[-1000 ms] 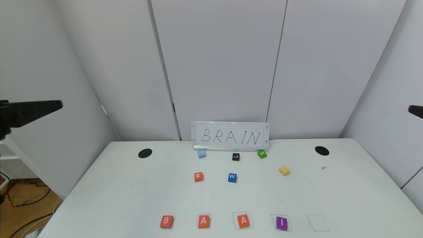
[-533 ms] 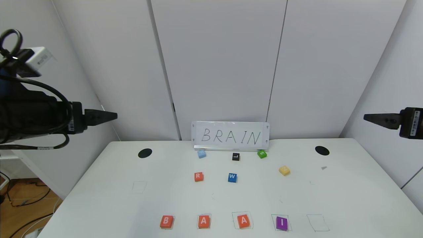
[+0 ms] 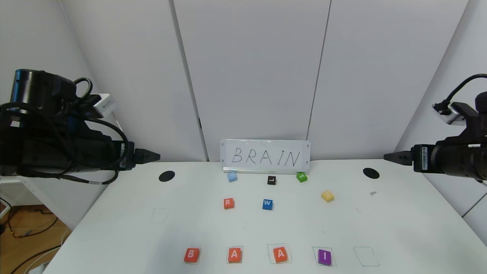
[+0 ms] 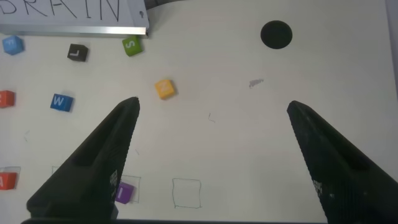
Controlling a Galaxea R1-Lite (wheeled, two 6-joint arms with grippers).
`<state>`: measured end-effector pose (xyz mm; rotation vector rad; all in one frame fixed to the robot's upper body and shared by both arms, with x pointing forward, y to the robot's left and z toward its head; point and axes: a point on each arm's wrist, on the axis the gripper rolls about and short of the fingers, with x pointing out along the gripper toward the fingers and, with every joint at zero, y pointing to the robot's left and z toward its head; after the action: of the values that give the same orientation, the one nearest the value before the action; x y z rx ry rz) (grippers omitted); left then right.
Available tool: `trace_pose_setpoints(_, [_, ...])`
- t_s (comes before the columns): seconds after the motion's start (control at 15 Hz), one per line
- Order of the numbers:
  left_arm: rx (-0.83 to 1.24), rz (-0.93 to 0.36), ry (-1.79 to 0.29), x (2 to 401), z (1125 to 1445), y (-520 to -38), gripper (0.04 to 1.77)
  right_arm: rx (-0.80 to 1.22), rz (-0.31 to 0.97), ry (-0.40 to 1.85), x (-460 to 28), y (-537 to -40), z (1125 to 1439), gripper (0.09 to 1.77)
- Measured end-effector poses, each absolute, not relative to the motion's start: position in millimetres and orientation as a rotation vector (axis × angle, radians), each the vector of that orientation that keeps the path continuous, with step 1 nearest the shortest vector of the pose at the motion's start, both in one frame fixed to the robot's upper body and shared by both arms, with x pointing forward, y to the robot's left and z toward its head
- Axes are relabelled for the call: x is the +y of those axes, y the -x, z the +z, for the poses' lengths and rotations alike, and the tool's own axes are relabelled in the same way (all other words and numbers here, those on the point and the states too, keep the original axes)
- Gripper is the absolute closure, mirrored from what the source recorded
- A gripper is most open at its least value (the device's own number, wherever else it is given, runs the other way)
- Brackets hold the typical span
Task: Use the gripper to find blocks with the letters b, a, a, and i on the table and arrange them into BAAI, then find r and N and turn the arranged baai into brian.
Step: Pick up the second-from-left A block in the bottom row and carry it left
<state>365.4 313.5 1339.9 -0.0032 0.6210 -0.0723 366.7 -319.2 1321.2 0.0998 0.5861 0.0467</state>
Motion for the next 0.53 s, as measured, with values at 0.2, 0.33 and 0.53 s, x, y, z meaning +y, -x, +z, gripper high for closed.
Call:
trace_pose_setpoints(0.2, [0.659, -0.073, 0.005, 312.2, 1329.1, -374.3, 0.09, 0.63, 0.066, -0.11, -309.9, -373.4, 1309.0, 0.15])
trace_pose_setpoints(0.33, [0.678, -0.076, 0.004, 311.2, 1323.9, -378.2, 0.09, 0.646, 0.071, -0.107, -307.6, -375.8, 1304.4, 0.15])
trace_pose_setpoints(0.53, [0.693, -0.095, -0.003, 304.7, 1319.8, -378.4, 0.09, 0.655, 0.072, -0.106, -306.9, -377.2, 1302.0, 0.15])
